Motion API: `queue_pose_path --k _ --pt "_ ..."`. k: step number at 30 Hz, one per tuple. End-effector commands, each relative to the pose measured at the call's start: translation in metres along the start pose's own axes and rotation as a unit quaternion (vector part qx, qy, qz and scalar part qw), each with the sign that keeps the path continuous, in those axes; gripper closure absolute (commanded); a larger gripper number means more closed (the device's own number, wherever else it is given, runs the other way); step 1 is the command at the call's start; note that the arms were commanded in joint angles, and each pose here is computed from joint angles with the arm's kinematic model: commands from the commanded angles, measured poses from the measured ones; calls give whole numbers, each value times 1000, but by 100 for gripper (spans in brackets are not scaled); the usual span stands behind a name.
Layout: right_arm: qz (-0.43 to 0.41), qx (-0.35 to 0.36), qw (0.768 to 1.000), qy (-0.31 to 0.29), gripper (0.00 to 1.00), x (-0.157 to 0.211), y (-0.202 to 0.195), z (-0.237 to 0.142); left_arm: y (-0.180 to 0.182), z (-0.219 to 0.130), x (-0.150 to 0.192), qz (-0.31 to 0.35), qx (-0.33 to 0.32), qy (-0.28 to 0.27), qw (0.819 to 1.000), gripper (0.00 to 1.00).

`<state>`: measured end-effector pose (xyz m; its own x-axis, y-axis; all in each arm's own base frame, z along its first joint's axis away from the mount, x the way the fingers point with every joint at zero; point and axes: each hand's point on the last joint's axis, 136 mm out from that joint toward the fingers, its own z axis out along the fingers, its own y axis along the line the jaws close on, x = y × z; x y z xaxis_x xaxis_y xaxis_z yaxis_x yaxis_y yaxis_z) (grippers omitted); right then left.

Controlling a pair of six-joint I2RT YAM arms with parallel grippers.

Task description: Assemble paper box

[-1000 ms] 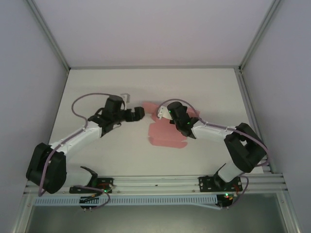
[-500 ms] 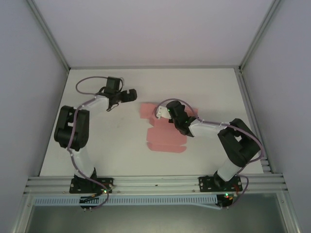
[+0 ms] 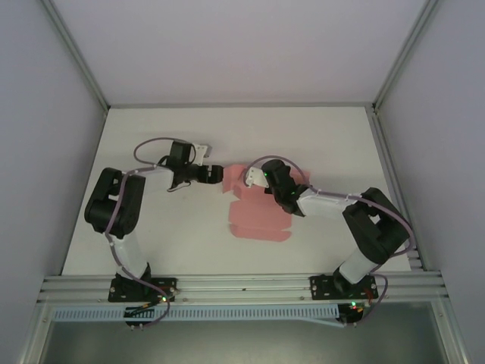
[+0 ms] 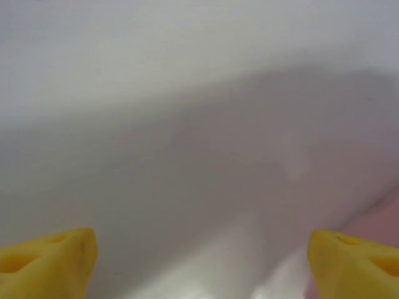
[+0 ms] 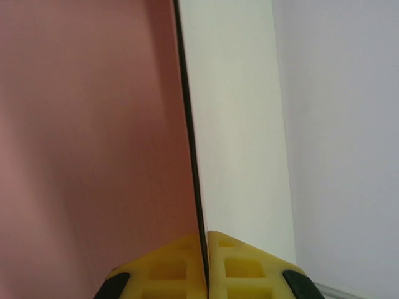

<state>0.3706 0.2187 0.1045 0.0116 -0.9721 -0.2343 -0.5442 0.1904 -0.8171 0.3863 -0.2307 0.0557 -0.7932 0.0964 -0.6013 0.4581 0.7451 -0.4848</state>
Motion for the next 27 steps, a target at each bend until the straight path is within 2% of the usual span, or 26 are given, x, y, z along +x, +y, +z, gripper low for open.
queue_pose_path --k 1,6,14,17,20,27 --pt "32 12 999 -7 100 1 -8 -7 -54 -16 -17 62 122 -45 990 17" --pt "32 14 999 -4 100 4 -6 -11 -84 -14 -7 103 158 -33 982 28" --pt "26 11 1000 -5 100 6 1 -17 -110 -20 12 126 179 -25 975 30" --pt "22 9 1000 -6 100 5 5 -19 -123 -20 25 154 189 -14 970 31" --pt "20 8 1000 -5 100 4 6 -20 -124 -16 36 169 178 -1 969 32" --pt "15 0 1000 -18 100 -6 17 -29 -122 -6 28 173 151 -28 973 48"
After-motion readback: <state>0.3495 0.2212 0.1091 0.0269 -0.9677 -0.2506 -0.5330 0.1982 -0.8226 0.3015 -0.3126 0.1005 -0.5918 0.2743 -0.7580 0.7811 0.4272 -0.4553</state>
